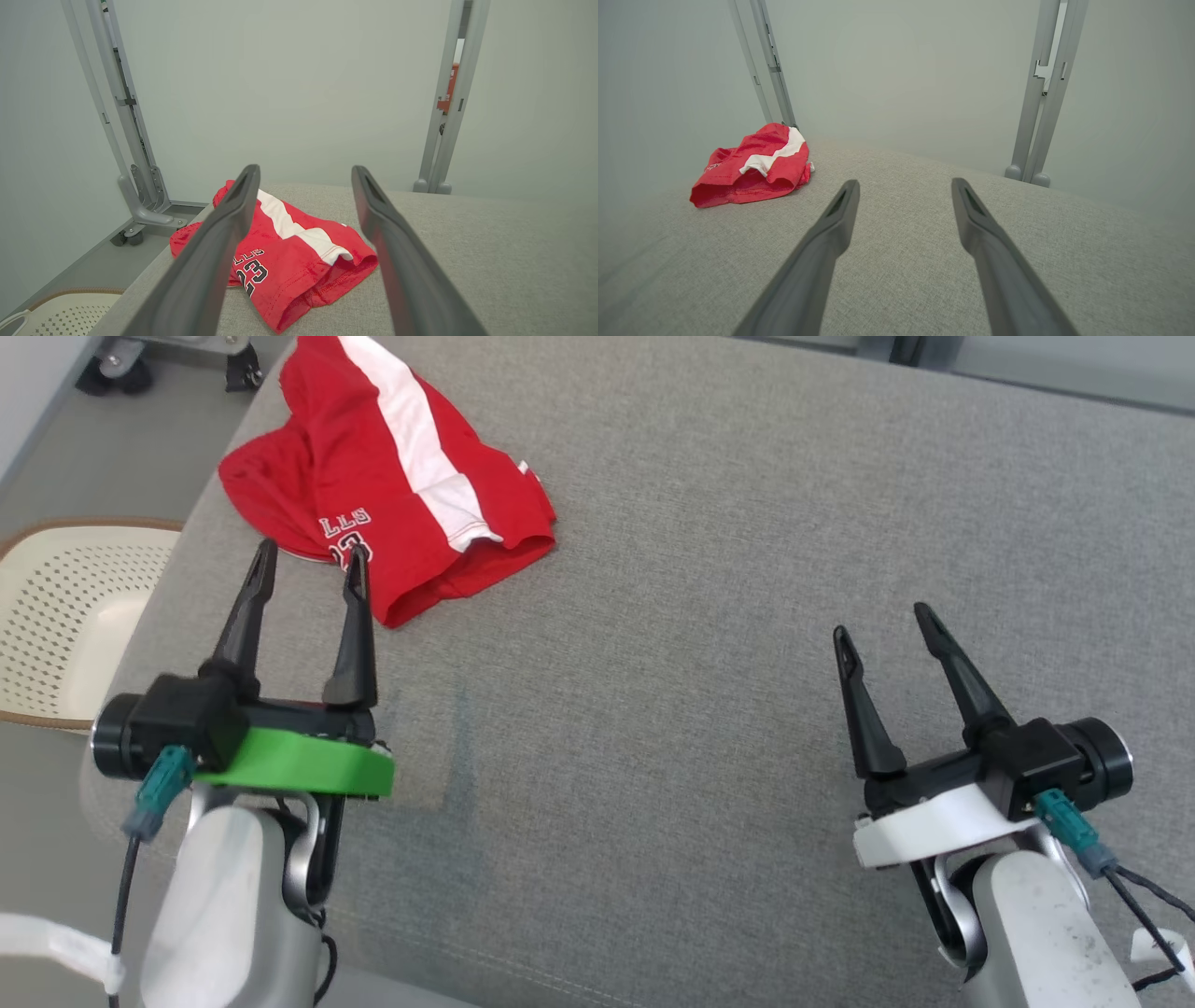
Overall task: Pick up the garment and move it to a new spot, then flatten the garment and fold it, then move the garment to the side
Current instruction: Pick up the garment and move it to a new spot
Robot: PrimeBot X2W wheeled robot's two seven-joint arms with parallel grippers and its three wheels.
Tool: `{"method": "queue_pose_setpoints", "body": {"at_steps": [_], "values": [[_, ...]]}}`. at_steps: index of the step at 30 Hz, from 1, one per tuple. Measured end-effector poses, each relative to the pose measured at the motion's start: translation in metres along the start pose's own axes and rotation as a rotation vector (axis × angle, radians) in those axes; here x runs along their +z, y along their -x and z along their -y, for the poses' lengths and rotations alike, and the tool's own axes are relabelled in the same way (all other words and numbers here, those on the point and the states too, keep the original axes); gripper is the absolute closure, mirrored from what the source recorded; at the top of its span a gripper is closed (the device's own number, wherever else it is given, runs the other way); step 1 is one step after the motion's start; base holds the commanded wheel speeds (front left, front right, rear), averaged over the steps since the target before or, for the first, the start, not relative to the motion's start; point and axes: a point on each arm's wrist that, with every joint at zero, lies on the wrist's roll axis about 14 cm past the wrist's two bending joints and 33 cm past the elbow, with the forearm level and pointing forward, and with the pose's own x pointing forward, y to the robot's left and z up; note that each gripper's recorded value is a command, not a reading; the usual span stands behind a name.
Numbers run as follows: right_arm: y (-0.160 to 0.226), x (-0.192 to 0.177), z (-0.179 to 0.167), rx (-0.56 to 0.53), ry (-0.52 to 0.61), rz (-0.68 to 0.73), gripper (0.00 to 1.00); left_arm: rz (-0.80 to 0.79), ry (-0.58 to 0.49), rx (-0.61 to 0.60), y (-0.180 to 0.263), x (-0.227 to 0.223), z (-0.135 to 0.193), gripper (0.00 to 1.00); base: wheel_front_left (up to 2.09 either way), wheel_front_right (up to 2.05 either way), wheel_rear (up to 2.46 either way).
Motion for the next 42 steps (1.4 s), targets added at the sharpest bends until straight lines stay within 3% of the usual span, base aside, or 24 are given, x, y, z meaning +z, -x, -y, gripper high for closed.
{"method": "queue_pose_setpoints", "body": {"at_steps": [10, 14, 23, 30, 31, 32, 33, 42], "values": [[-0.006, -0.015, 0.051, -0.103, 0.033, 0.008, 0.0, -0.341, -0.171, -0.092, -0.074, -0.082, -0.021, 0.0, 0.0, 0.0, 0.0], [-0.001, -0.02, 0.072, -0.156, 0.046, 0.009, 0.0, -0.473, -0.196, -0.142, -0.1, -0.109, -0.014, 0.0, 0.0, 0.0, 0.0], [0.009, -0.035, 0.098, -0.218, 0.063, -0.02, 0.0, -0.878, -0.202, -0.181, -0.099, -0.19, -0.016, 0.0, 0.0, 0.0, 0.0], [0.014, -0.047, 0.11, -0.245, 0.076, -0.046, 0.0, -1.034, -0.204, -0.179, -0.093, -0.222, -0.025, 0.0, 0.0, 0.0, 0.0], [0.015, -0.049, 0.111, -0.248, 0.077, -0.05, 0.0, -1.042, -0.203, -0.183, -0.093, -0.224, -0.024, 0.05, 0.0, 0.0, 0.0], [0.016, -0.05, 0.113, -0.253, 0.079, -0.053, 0.0, -1.049, -0.192, -0.186, -0.093, -0.226, -0.023, 0.8, 0.0, 0.0, 0.0], [0.017, -0.05, 0.114, -0.258, 0.08, -0.055, 0.0, -1.056, -0.181, -0.194, -0.092, -0.228, -0.02, 1.0, 0.0, 0.0, 0.0], [0.014, -0.032, 0.109, -0.251, 0.084, -0.022, 0.0, -0.943, -0.154, -0.208, -0.097, -0.201, -0.019, 1.0, 0.0, 0.0, 0.0]]}}
